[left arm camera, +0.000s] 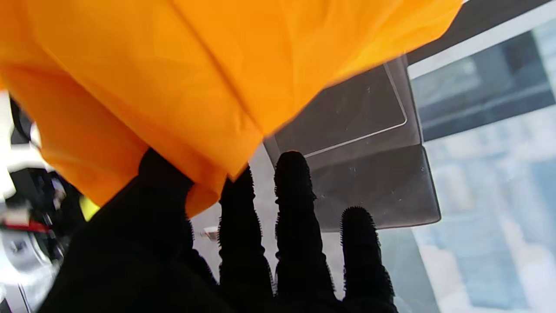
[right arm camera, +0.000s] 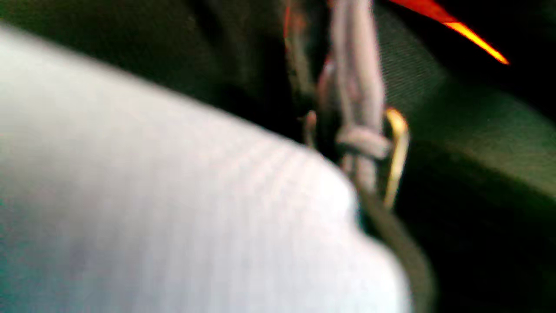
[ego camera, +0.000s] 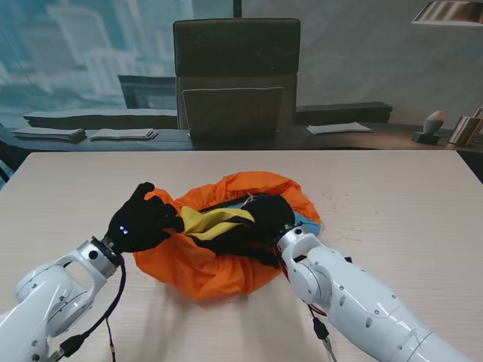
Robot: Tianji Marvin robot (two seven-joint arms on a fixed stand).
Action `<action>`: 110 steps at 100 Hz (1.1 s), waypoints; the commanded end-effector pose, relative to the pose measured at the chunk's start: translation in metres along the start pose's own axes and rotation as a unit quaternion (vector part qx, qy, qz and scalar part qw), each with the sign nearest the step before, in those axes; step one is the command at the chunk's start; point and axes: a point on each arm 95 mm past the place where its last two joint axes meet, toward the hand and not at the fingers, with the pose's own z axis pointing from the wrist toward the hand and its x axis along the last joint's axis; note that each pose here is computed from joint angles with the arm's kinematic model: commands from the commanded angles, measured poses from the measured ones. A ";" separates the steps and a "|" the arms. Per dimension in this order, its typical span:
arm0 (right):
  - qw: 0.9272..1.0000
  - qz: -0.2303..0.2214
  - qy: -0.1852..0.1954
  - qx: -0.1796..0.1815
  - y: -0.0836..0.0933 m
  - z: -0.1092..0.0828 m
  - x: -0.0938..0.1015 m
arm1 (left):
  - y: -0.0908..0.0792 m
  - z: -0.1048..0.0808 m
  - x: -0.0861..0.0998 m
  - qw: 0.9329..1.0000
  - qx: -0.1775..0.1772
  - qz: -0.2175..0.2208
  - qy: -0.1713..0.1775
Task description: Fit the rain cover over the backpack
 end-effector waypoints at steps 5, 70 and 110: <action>1.000 -0.005 0.017 0.011 -0.006 -0.001 0.011 | -0.018 0.018 -0.003 0.999 0.036 -0.020 -0.010; 0.998 0.014 -0.019 0.051 -0.006 0.006 0.051 | -0.005 0.058 0.009 0.965 0.025 -0.260 0.003; 0.998 0.018 0.001 0.061 -0.004 0.000 0.057 | -0.031 0.020 0.006 0.957 -0.085 -0.278 0.001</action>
